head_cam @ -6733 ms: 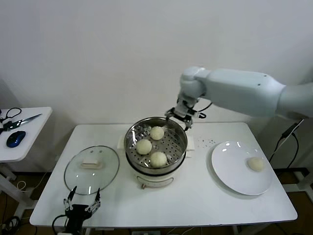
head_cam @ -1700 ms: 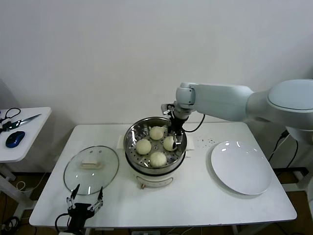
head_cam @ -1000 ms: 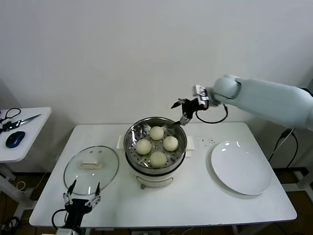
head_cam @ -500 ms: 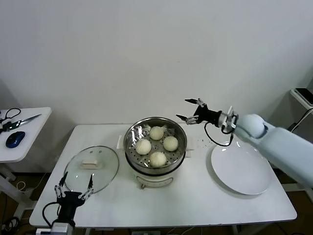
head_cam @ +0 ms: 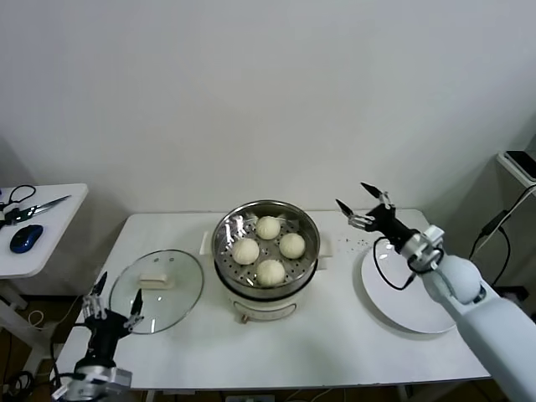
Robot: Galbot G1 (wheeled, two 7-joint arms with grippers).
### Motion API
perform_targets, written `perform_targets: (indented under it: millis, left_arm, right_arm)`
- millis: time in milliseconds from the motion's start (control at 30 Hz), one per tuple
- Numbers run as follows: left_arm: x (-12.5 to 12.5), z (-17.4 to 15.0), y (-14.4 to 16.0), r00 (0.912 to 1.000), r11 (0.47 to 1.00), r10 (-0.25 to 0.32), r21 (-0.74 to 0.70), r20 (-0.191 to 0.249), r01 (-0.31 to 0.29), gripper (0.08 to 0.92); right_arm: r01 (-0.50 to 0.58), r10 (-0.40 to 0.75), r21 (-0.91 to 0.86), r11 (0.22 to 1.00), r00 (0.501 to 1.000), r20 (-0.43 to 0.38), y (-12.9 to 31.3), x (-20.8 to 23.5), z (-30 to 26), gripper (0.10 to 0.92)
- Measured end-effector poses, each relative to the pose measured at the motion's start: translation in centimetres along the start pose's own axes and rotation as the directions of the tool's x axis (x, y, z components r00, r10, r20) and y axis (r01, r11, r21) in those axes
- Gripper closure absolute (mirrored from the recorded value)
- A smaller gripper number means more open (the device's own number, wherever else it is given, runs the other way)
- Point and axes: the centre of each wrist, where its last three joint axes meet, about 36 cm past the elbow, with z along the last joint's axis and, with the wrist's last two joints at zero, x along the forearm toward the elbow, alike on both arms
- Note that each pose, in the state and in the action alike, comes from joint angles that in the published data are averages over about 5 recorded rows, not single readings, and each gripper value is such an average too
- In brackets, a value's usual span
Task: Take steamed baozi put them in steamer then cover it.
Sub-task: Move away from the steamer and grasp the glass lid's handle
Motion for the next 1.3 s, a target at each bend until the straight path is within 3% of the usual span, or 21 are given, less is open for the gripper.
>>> perform_targets:
  millis: [200,400,800,1300]
  left_arm:
    - [-1.5,0.6,-1.0,0.9998,0.951,0.02,-0.307,-0.002,-0.019,0.177]
    - [-3.5,2.0,-3.6,0.9987,0.891,0.047,-0.453,0.018,-0.034,0.177]
    - [-8.3,5.0,-7.2,0.9937,0.84,0.105,-0.538,0.041,-0.066,0.177]
    - [-14.0,6.8,-9.2,0.9955,0.827,0.086,-0.56,0.04,-0.049,0.177]
  right_arm:
    - [-0.109,0.107,-0.055,0.992,0.994,-0.037,1.1,4.4,3.0,0.2]
    - [-0.174,0.167,-0.078,0.982,0.982,-0.091,2.4,7.3,5.3,0.2]
    - [-0.236,0.225,-0.056,0.97,0.962,-0.156,3.2,9.9,7.2,0.2]
    - [-0.253,0.243,-0.028,0.967,0.951,-0.193,3.4,11.3,8.5,0.2]
